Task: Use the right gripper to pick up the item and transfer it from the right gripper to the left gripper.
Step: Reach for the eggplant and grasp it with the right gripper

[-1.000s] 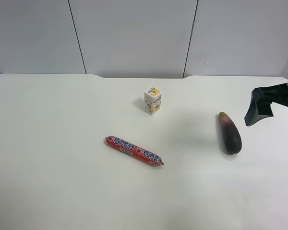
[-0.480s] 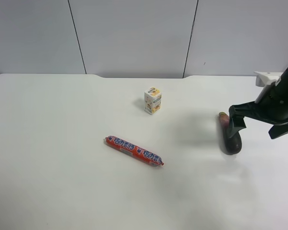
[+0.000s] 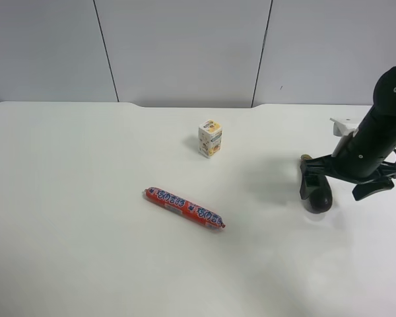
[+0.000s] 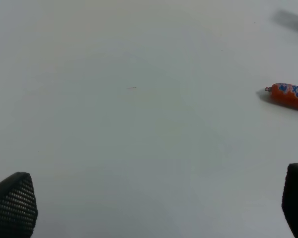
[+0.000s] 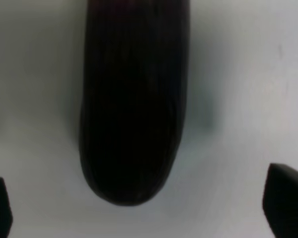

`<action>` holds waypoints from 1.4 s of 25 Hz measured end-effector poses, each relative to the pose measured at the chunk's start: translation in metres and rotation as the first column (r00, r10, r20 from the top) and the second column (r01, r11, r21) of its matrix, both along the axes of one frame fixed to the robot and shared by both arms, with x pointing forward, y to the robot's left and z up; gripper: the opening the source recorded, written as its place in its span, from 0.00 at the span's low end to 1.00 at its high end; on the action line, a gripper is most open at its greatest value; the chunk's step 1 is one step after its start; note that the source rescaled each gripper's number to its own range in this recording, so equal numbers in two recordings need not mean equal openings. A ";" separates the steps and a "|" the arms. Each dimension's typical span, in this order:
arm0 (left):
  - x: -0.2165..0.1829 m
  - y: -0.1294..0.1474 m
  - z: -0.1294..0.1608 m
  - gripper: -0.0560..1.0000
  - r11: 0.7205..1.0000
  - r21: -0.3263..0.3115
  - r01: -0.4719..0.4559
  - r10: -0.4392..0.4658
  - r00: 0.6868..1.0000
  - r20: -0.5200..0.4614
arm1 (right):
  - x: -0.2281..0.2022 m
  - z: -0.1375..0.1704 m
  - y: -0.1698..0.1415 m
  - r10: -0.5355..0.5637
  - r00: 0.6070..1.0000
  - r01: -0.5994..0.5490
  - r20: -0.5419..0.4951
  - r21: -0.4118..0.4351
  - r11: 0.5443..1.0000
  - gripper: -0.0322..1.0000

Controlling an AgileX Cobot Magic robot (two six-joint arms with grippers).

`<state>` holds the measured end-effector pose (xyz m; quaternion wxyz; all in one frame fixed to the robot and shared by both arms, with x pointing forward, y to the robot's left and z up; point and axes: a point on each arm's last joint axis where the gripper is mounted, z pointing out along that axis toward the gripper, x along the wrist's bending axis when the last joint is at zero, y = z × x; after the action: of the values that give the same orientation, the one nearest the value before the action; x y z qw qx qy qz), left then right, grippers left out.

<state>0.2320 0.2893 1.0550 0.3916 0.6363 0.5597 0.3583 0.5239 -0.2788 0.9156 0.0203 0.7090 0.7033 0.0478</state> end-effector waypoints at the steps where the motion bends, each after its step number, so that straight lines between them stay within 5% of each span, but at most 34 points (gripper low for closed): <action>1: 0.000 0.000 0.000 1.00 1.000 0.000 0.000 0.000 1.000 0.000 | 0.001 -0.003 0.000 0.000 1.000 0.000 -0.003 -0.001 1.000 1.00; 17: 0.000 0.000 0.000 1.00 1.000 0.000 0.000 0.000 1.000 0.000 | 0.009 -0.032 0.000 -0.003 1.000 0.003 -0.025 -0.005 1.000 1.00; 21: 0.000 0.000 0.000 1.00 1.000 0.000 0.000 0.000 1.000 0.000 | 0.009 -0.032 0.000 -0.003 1.000 0.003 -0.019 -0.005 1.000 0.81; 31: 0.000 0.000 0.000 1.00 1.000 0.000 0.000 0.000 1.000 0.000 | 0.009 -0.032 0.000 -0.003 1.000 0.003 -0.024 -0.005 1.000 0.07; 35: 0.000 0.000 0.000 1.00 1.000 0.000 0.000 0.000 1.000 0.000 | 0.009 -0.032 0.000 -0.003 1.000 0.003 -0.027 -0.005 1.000 0.03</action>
<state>0.2320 0.2893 1.0550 0.3916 0.6363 0.5597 0.3583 0.5325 -0.2786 0.8835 0.0126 0.7105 0.7027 0.0364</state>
